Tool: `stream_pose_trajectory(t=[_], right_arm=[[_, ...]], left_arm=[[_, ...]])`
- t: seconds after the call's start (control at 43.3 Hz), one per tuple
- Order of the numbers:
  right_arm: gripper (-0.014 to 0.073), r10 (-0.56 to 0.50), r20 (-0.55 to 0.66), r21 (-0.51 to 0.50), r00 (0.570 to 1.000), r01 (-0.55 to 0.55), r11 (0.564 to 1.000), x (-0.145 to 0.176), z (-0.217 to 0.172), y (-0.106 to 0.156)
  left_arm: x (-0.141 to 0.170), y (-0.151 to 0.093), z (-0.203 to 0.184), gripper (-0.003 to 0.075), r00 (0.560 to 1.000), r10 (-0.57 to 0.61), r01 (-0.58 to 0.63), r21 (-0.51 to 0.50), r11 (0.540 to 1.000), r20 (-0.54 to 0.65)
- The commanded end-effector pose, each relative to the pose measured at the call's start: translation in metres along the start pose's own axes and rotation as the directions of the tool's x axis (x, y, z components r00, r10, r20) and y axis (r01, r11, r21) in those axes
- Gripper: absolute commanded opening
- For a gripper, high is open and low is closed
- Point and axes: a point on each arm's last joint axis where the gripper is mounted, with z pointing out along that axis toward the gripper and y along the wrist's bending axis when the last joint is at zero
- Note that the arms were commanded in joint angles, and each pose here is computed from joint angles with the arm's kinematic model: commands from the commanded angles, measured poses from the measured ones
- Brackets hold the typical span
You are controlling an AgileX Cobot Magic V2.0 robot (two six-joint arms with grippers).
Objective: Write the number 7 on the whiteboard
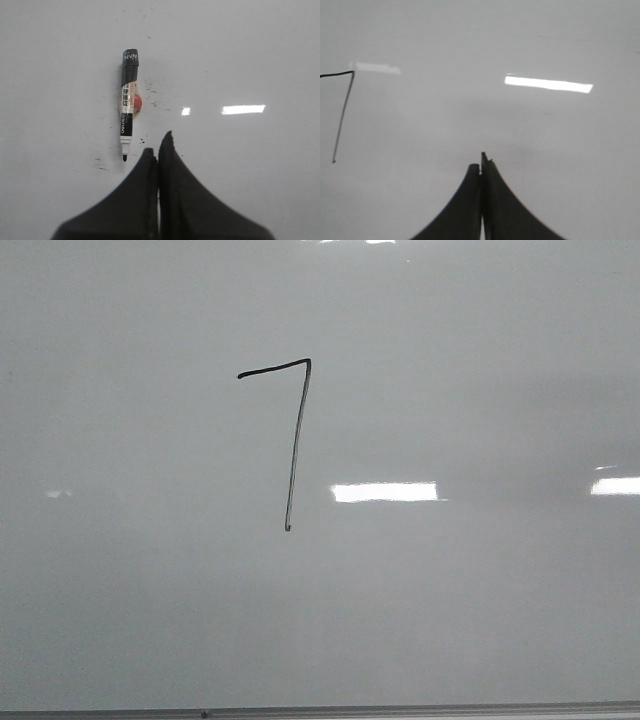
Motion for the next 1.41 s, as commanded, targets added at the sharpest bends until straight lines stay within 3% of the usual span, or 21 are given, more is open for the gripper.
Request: stream_pose_trajectory(t=[0.0, 0.115, 0.415, 1.385], right_arm=[[-0.0068, 0.018, 0.165, 0.078, 0.986, -0.031, 0.996, -0.004, -0.006, -0.007], [-0.0068, 0.019, 0.214, 0.094, 0.977, -0.039, 0.995, 0.018, -0.008, -0.009], [-0.0068, 0.022, 0.2, 0.095, 0.98, -0.042, 0.995, 0.071, -0.008, -0.01], [-0.0068, 0.03, 0.175, 0.1, 0.984, -0.048, 0.994, 0.075, -0.009, -0.01]], left_arm=[[-0.008, 0.0, -0.001, -0.002, 0.995, -0.014, 0.014, -0.003, 1.0, 0.101], [-0.008, 0.0, -0.001, -0.002, 0.995, -0.014, 0.014, -0.003, 1.0, 0.101], [-0.008, 0.0, -0.001, -0.002, 0.995, -0.014, 0.014, -0.003, 1.0, 0.101], [-0.008, 0.0, -0.001, -0.002, 0.995, -0.014, 0.014, -0.003, 1.0, 0.101]])
